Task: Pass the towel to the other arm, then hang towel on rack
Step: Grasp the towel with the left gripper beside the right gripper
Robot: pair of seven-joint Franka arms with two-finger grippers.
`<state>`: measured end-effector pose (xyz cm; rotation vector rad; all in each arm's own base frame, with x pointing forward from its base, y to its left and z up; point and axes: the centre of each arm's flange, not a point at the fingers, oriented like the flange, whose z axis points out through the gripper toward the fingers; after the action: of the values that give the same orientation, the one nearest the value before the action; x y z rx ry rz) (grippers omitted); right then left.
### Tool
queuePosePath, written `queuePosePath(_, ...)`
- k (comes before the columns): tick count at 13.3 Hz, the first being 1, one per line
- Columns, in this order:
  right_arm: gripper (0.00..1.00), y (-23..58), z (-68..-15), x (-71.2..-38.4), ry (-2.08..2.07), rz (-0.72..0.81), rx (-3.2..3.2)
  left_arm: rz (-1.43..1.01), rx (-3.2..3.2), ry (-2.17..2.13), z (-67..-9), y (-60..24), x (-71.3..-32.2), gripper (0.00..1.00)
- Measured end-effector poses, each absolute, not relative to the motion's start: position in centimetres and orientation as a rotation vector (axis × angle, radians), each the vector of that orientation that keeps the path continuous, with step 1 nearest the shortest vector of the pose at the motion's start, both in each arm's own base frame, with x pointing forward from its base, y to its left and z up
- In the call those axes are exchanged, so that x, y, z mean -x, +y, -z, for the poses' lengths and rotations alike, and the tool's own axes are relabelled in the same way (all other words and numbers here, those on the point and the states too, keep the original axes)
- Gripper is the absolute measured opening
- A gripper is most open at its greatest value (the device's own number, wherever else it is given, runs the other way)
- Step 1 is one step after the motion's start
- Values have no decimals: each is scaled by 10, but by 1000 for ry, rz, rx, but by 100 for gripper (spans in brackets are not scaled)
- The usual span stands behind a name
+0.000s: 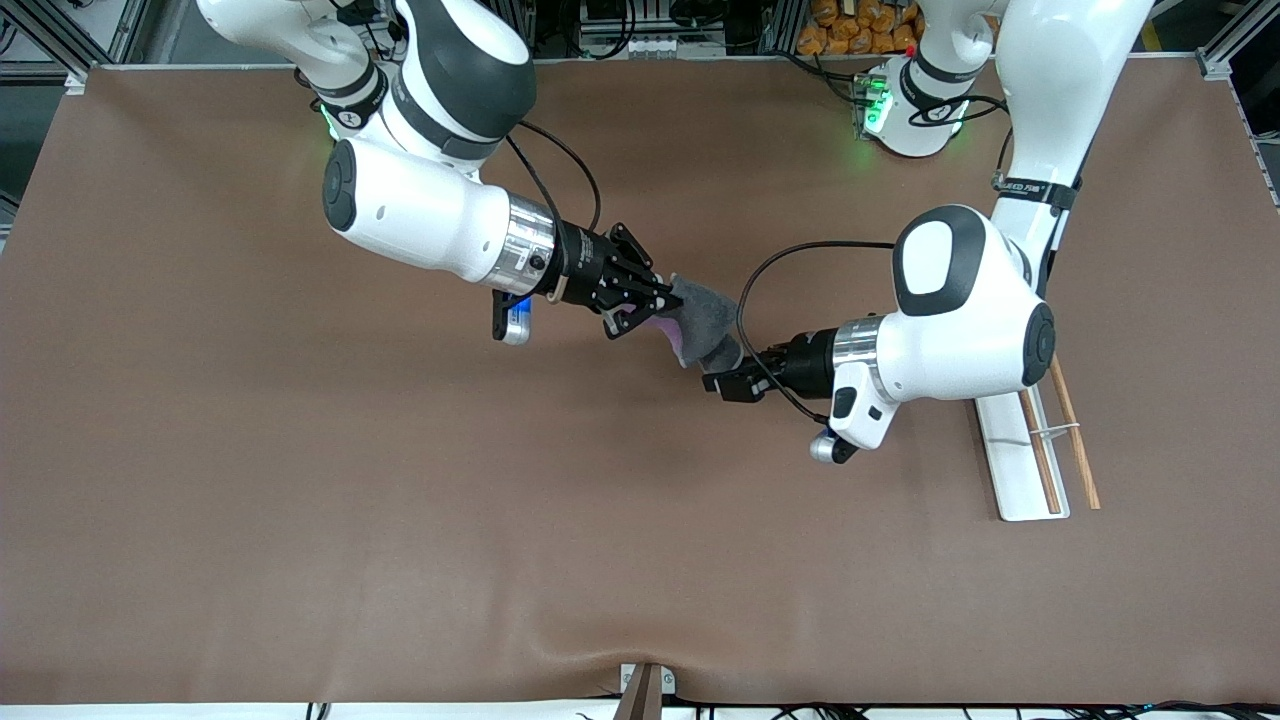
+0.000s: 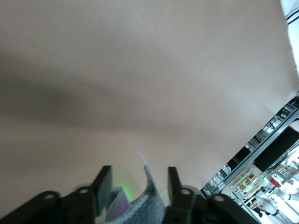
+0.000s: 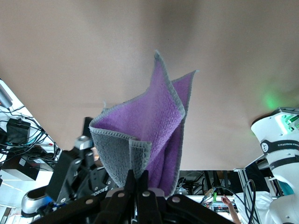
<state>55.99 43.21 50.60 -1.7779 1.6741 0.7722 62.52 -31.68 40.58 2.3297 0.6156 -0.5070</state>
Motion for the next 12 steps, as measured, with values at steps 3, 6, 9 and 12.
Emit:
queuePosePath(3,3,432,-507,-560,1673,-772,1778,532,-2324,636,-407,-319,-623,48)
queuePosePath(6,3,432,-506,-560,1673,-772,1778,555,-2315,647,-410,-328,-619,40)
queuePosePath(9,3,432,-506,-560,1674,-772,1778,564,-2310,653,-412,-332,-617,26)
queuePosePath(12,3,432,-506,-560,1674,-772,1778,560,-2306,664,-412,-327,-620,13)
